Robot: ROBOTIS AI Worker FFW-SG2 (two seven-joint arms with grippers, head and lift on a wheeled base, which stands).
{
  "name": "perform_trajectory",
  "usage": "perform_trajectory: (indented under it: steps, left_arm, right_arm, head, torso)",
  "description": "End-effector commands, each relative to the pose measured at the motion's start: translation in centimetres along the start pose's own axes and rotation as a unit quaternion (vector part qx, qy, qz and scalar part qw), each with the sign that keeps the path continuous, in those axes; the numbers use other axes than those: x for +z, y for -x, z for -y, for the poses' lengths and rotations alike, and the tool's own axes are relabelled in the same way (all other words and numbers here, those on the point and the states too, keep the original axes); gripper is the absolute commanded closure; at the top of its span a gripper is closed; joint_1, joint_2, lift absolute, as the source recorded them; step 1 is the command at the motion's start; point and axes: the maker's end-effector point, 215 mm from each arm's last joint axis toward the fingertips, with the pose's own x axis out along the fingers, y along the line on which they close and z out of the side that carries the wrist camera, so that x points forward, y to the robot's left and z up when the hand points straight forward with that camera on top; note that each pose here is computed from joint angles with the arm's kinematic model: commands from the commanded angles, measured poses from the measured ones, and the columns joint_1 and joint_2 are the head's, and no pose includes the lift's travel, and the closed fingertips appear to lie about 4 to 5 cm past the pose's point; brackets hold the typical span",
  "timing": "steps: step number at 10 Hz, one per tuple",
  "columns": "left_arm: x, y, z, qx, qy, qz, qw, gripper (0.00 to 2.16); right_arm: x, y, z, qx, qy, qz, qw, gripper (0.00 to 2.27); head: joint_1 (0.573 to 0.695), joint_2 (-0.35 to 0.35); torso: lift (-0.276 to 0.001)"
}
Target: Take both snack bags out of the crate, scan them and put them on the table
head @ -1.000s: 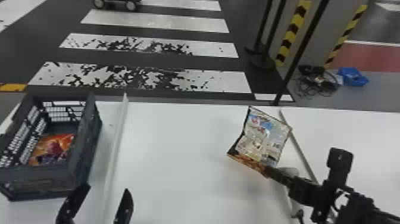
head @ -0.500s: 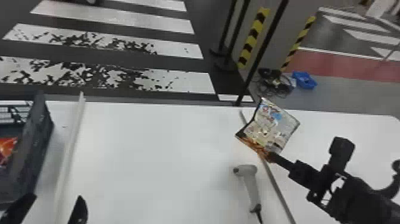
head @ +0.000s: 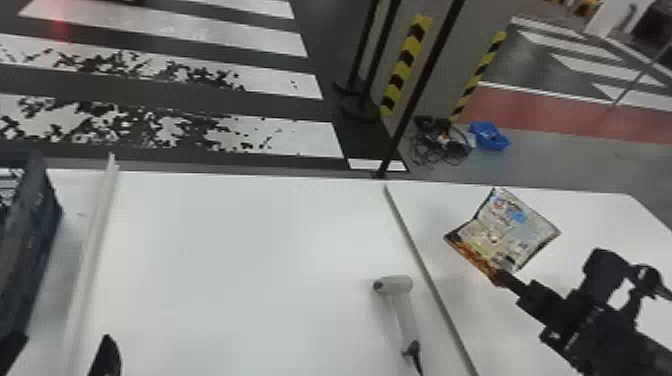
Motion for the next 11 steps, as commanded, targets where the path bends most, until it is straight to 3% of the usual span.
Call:
perform_trajectory:
  steps: [1,7,8,9,11]
  left_arm:
    - [0.0,0.0,0.0,0.0,0.0,0.0,1.0,0.15]
    - [-0.2,0.0,-0.2,0.003,0.001,-0.001,1.0,0.15]
    - [-0.2,-0.1,-0.2,0.003,0.001,-0.001,1.0,0.15]
    - [-0.2,-0.1,-0.2,0.003,0.001,-0.001,1.0,0.15]
    - [-0.2,-0.1,-0.3,0.003,0.001,-0.001,1.0,0.15]
  right_arm:
    - [-0.2,-0.9,2.4,-0.021,-0.003,-0.002,1.0,2.25]
    - [-1.1,-2.8,7.3,-0.088,0.0,-0.006,0.996,2.18]
    - [-1.2,-2.8,7.3,-0.088,0.0,-0.006,0.996,1.47]
    - [-1.4,-2.8,7.6,-0.097,0.002,-0.008,0.995,0.07]
    - [0.0,-2.4,8.2,-0.106,0.008,0.017,0.994,0.03]
  head:
    - [0.695,-0.35]
    - [0.695,-0.35]
    - [0.695,-0.35]
    - [0.695,-0.35]
    - [0.695,-0.35]
  torso:
    - [-0.094]
    - [-0.094]
    - [-0.094]
    - [-0.094]
    - [-0.094]
